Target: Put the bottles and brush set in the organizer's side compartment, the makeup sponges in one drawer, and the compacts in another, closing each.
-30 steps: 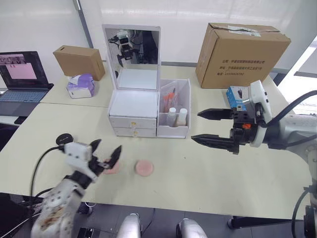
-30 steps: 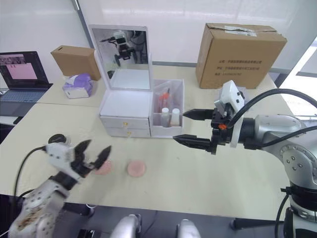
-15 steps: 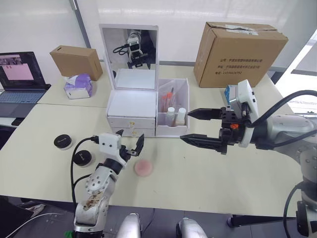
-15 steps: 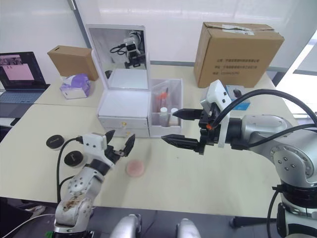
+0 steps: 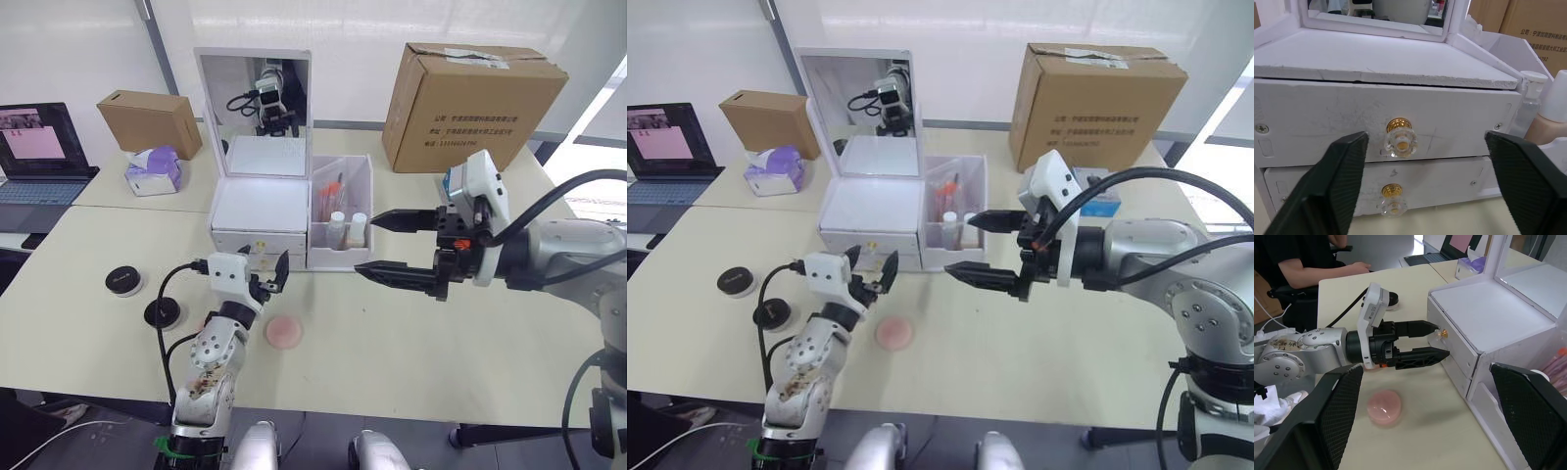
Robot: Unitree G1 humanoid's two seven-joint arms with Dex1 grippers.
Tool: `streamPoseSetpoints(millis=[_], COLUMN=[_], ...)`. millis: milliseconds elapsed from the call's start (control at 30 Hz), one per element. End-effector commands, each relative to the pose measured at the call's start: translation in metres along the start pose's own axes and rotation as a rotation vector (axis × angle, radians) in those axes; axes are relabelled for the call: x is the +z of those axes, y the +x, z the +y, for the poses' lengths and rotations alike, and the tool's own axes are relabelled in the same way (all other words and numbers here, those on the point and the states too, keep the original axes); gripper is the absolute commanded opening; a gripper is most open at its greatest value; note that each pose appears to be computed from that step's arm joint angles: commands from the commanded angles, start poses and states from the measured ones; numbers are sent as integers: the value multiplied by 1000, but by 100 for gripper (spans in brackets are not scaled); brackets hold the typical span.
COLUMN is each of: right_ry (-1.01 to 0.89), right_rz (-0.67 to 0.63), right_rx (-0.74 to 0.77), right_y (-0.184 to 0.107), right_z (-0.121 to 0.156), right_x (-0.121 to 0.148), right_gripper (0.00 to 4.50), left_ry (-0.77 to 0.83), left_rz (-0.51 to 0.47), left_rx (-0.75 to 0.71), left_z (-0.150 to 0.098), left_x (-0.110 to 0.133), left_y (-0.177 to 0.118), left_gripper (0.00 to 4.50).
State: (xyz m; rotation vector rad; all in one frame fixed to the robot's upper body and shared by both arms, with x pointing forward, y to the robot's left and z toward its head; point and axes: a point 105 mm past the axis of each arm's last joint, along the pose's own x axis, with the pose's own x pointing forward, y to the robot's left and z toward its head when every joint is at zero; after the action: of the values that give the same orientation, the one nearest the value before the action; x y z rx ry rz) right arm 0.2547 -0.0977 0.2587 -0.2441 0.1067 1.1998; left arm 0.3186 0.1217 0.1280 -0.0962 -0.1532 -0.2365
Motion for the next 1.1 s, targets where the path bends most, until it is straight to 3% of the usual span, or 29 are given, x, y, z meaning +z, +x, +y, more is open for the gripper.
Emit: streamPoseSetpoints(millis=[33, 267, 400, 900, 1100], right_ry=[-30, -31, -30, 36, 39], right_rz=[-10, -15, -21, -33, -26], right_rx=[6, -8, -19, -15, -21], right_y=[0, -1, -1, 3, 0], right_z=[2, 0, -2, -11, -15], right_x=[7, 6, 6, -3, -5], right_gripper=[450, 450, 450, 450, 450], left_ry=[8, 32, 78, 27, 33], left_rz=[-64, -69, -70, 172, 196], left_rx=[-7, -1, -44, -137, -117], left_z=[-3, 0, -3, -8, -6], left_x=[14, 17, 22, 12, 14], left_y=[3, -1, -11, -90, -105], left_gripper=[272, 58, 55, 55, 55])
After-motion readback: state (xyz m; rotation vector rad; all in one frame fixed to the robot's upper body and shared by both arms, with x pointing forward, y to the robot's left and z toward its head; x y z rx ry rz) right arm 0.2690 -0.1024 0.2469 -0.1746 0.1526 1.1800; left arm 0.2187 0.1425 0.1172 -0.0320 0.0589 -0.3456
